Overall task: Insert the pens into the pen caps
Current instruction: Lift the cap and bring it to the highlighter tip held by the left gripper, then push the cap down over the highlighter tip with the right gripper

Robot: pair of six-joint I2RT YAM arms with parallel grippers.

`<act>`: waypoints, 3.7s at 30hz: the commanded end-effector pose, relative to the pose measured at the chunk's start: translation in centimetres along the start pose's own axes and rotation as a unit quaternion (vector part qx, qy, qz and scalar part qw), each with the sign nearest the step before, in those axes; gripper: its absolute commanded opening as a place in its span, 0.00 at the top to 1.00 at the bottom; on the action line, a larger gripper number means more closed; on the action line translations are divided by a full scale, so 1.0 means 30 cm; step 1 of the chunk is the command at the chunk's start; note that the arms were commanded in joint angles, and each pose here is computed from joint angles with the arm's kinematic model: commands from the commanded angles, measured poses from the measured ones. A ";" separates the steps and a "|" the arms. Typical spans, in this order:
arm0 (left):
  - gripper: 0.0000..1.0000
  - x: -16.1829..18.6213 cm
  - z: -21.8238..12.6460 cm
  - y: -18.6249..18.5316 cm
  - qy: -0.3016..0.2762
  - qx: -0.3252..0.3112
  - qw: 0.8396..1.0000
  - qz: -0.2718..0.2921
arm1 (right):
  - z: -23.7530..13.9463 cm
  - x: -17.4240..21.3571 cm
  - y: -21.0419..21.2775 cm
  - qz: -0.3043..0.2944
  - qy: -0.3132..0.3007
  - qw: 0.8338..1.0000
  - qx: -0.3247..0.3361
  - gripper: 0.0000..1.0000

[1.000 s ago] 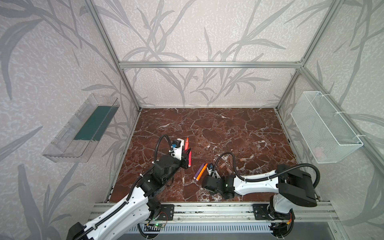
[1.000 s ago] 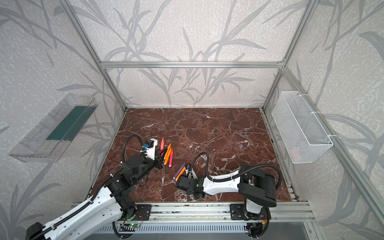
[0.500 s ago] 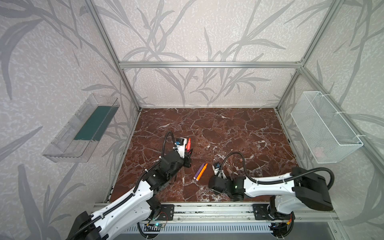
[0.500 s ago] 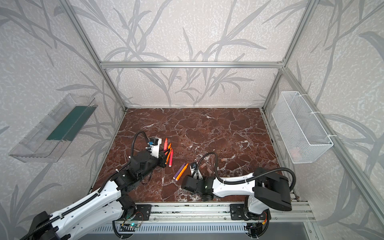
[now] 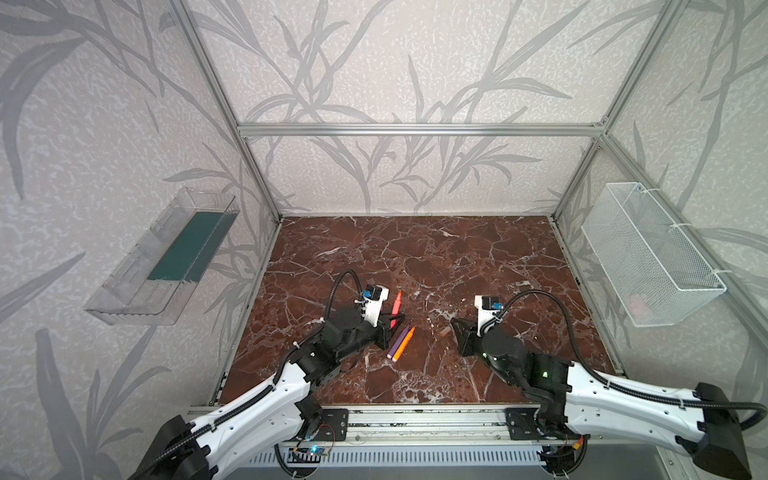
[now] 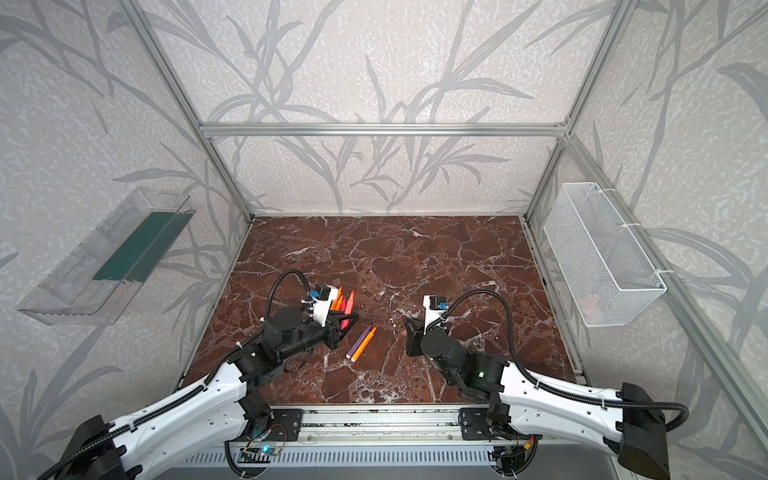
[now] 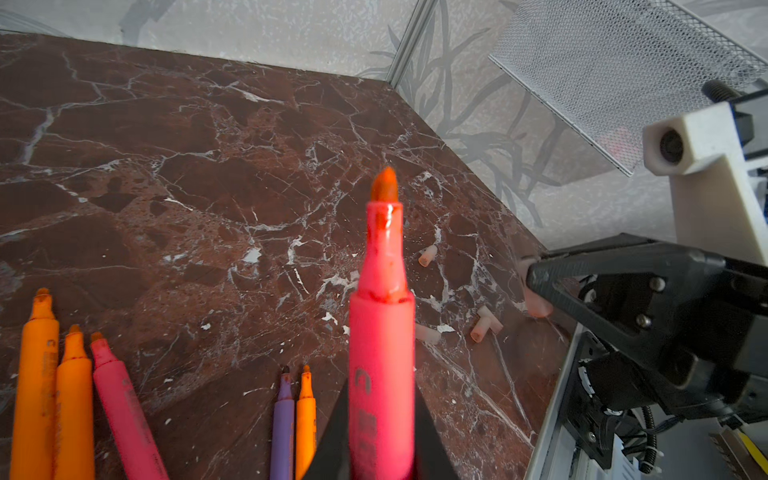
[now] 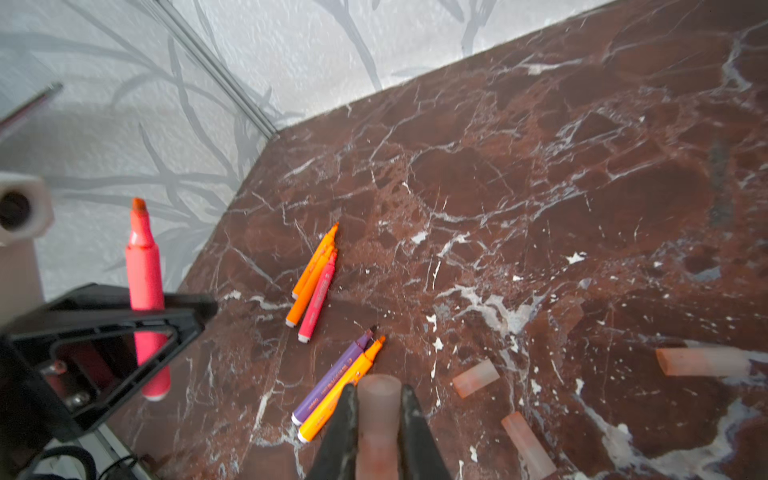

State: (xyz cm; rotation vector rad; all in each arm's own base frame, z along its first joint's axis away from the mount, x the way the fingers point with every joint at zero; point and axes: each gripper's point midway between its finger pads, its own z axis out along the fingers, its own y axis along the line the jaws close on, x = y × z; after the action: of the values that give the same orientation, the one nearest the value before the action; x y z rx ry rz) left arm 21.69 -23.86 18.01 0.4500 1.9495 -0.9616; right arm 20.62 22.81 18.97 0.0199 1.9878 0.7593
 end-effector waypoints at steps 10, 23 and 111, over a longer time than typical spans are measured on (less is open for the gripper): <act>1.00 0.052 0.109 -0.216 0.012 0.087 0.995 0.052 | -0.085 -0.220 0.104 0.063 -0.125 0.986 -0.092 0.92; 1.00 0.059 0.134 -0.247 0.009 0.096 0.994 0.057 | -0.027 -0.210 0.226 0.069 -0.106 0.981 -0.148 0.94; 1.00 -0.024 0.127 -0.258 -0.032 0.112 0.993 0.005 | 0.039 -0.033 0.245 0.082 -0.046 0.975 -0.201 1.00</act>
State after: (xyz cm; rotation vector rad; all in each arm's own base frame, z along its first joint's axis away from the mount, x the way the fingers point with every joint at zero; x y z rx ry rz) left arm 18.53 -31.64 17.40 0.6111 1.9079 -1.1153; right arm 21.78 27.94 23.68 0.1078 1.7159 1.2010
